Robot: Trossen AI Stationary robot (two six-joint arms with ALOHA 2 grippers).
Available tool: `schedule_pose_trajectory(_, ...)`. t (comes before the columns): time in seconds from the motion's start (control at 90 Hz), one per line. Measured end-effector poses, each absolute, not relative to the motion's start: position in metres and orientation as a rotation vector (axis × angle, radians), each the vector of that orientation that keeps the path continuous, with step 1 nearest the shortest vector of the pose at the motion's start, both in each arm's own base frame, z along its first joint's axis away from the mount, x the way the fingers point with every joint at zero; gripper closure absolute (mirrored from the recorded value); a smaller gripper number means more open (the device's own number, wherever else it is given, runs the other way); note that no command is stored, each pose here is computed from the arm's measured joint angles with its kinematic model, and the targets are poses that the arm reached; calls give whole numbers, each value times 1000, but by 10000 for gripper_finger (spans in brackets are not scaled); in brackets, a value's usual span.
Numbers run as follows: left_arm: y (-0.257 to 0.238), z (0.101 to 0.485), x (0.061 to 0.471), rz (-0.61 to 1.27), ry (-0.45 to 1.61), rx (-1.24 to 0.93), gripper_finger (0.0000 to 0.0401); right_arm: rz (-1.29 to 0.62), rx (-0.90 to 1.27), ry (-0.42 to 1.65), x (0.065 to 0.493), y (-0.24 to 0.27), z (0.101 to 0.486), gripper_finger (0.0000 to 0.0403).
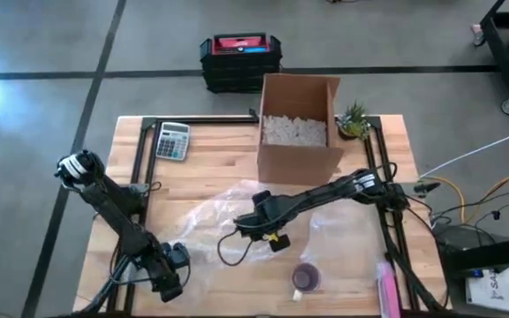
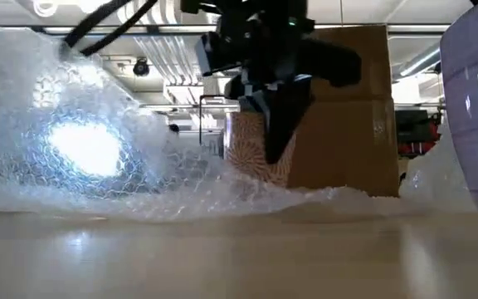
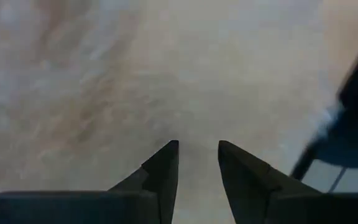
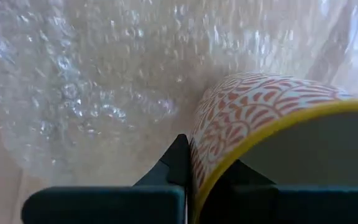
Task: Wrap mug
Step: Wrap the orange patterned mug with the left transparent bubble wrap
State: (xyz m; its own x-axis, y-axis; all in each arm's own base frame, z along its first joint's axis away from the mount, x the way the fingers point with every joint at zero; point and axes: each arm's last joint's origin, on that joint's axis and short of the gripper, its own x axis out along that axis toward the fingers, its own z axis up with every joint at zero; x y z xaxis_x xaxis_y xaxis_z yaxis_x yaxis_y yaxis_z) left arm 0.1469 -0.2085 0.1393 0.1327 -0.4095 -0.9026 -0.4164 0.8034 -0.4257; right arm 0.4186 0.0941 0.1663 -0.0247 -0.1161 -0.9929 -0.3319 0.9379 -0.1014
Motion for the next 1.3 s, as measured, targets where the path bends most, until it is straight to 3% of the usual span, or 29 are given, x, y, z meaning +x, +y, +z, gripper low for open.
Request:
schedule_pose_trajectory(0.178,-215,135,144,-71,1604,-729,301,183,-295,1648,392,89,177,403)
schedule_pose_trajectory(0.289,-214,146,146,-80,1576,-776,306,192,-282,1548,388,88,206,403)
schedule_pose_trajectory(0.478,-213,182,152,-72,1359,-891,322,270,-252,1181,409,95,242,403)
schedule_pose_trajectory(0.7,-198,211,152,11,1044,-902,326,363,-220,857,455,122,224,403)
schedule_pose_trajectory(1.067,-180,215,151,188,787,-767,326,384,-276,1031,504,143,165,403)
schedule_pose_trajectory(1.3,-177,217,153,231,698,-733,326,385,-269,1034,520,148,156,382)
